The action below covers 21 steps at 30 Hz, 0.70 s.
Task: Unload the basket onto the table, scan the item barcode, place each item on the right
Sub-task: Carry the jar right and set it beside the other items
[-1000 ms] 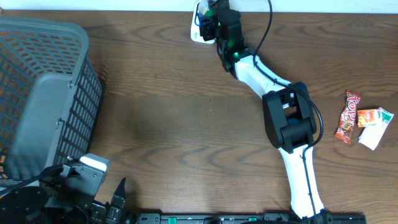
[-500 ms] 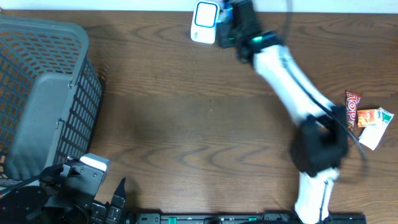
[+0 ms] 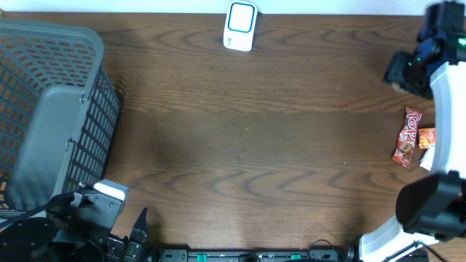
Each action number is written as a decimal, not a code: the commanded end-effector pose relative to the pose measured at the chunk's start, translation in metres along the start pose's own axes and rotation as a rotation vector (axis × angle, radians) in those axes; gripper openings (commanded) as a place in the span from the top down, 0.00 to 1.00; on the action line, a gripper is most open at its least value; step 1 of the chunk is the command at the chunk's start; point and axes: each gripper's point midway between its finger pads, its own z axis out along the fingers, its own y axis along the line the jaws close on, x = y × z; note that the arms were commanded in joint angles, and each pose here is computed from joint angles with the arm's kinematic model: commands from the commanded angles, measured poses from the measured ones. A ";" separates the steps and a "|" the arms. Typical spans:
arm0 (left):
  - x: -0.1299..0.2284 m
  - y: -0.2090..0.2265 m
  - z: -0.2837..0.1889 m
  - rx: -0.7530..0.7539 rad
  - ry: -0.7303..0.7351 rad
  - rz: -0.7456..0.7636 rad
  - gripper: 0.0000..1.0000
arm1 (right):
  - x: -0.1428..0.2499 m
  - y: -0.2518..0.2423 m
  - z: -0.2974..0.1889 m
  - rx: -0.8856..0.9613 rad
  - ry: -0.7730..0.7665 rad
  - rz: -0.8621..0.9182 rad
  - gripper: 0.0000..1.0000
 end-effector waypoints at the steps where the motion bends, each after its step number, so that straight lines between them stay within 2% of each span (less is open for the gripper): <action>1: 0.001 -0.001 0.000 0.003 0.000 -0.007 0.00 | 0.020 0.010 0.036 -0.096 0.118 0.085 0.44; 4: 0.001 -0.001 0.000 0.003 0.000 -0.008 0.01 | 0.033 0.003 0.067 -0.045 0.178 0.124 0.40; 16: 0.001 -0.001 0.000 0.003 0.000 -0.008 0.00 | 0.064 -0.025 0.148 0.147 0.342 0.125 0.34; 19: 0.001 -0.001 0.000 0.003 0.000 -0.007 0.01 | 0.064 -0.043 0.153 0.203 0.346 0.137 0.22; 20: 0.001 -0.001 0.000 0.003 0.000 -0.007 0.01 | 0.062 -0.051 0.153 0.223 0.338 0.147 0.09; 21: 0.001 -0.001 0.000 0.003 0.000 -0.008 0.01 | 0.060 -0.058 0.153 0.238 0.332 0.155 0.01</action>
